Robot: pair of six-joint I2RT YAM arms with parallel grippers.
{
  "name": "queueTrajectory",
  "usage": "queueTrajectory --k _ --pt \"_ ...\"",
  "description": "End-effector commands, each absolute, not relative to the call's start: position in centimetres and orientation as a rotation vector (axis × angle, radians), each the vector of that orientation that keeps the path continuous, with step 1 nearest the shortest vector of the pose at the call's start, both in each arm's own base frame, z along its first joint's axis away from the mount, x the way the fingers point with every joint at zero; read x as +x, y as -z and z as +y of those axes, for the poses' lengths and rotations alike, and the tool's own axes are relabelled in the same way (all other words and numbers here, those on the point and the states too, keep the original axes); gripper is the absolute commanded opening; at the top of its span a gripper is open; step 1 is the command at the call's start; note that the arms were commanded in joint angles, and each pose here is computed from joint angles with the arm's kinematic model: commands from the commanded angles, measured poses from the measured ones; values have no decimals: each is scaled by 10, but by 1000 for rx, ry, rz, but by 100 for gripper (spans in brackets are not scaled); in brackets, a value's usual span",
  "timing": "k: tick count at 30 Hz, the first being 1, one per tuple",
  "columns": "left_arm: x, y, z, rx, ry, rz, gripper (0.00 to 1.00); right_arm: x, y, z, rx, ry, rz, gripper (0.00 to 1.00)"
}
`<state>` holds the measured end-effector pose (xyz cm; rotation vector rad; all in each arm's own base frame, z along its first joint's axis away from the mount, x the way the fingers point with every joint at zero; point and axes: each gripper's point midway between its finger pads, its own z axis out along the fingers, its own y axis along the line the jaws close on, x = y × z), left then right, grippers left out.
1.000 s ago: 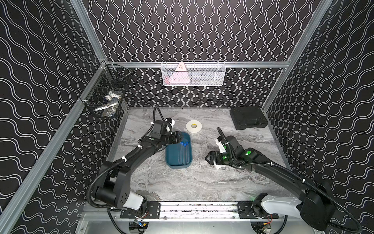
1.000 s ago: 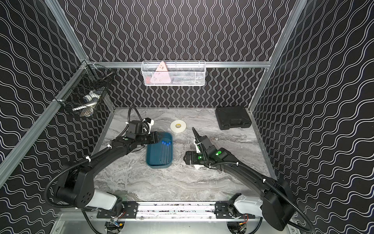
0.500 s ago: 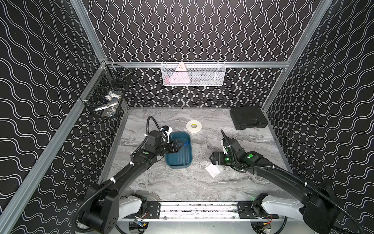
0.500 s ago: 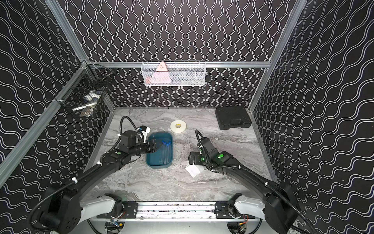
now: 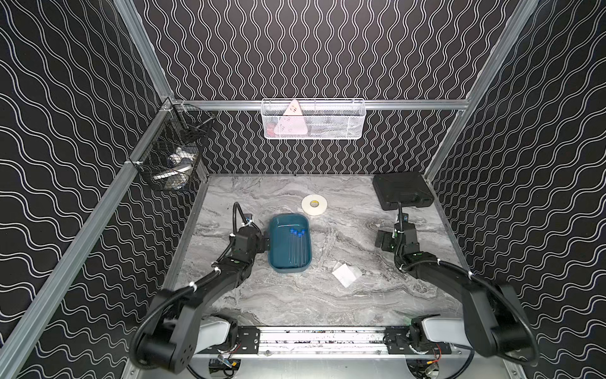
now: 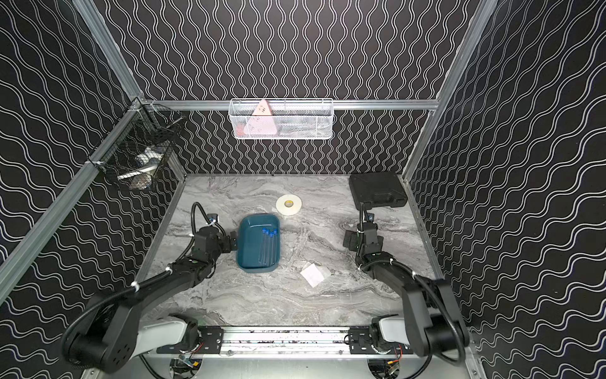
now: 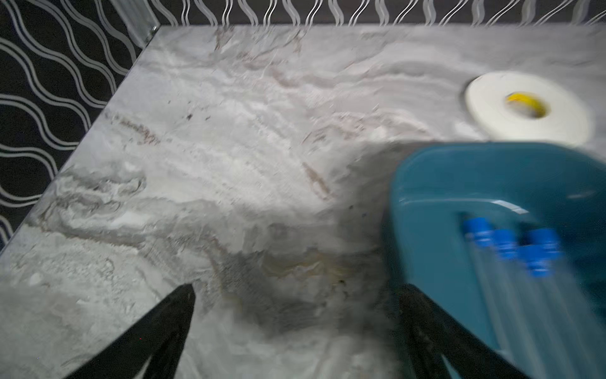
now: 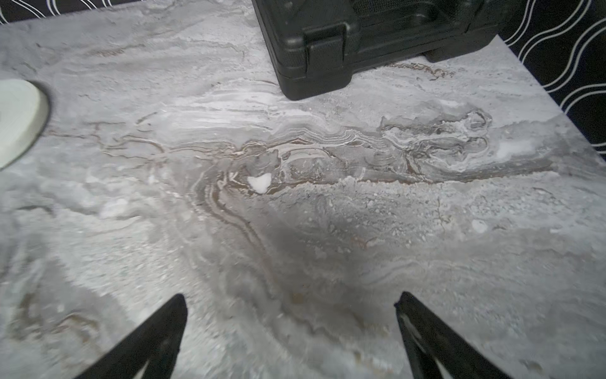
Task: Wipe the exteriors of test tubes
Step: Reset both arms
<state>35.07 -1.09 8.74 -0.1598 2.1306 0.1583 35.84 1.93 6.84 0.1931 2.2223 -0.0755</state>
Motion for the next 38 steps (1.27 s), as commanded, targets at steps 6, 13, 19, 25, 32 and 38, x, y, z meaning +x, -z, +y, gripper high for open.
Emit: queueTrajectory --k 6,13,19,25,32,38 --pt "396 -99 3 -74 -161 1940 99 406 -85 -19 214 80 1929 99" --pt "400 -76 0 -28 -21 1914 99 405 -74 -35 275 -1 1907 99" --pt "401 -76 2 -28 -38 1914 99 404 -73 -35 275 1 1915 99" --pt "400 -78 2 -25 -40 1907 99 404 -73 -35 275 2 1915 99" --pt "403 -74 -2 -5 -44 1929 99 404 -71 -35 278 4 1928 99" --pt "404 -73 -5 -2 -31 1940 99 404 -72 -36 272 13 1927 99"
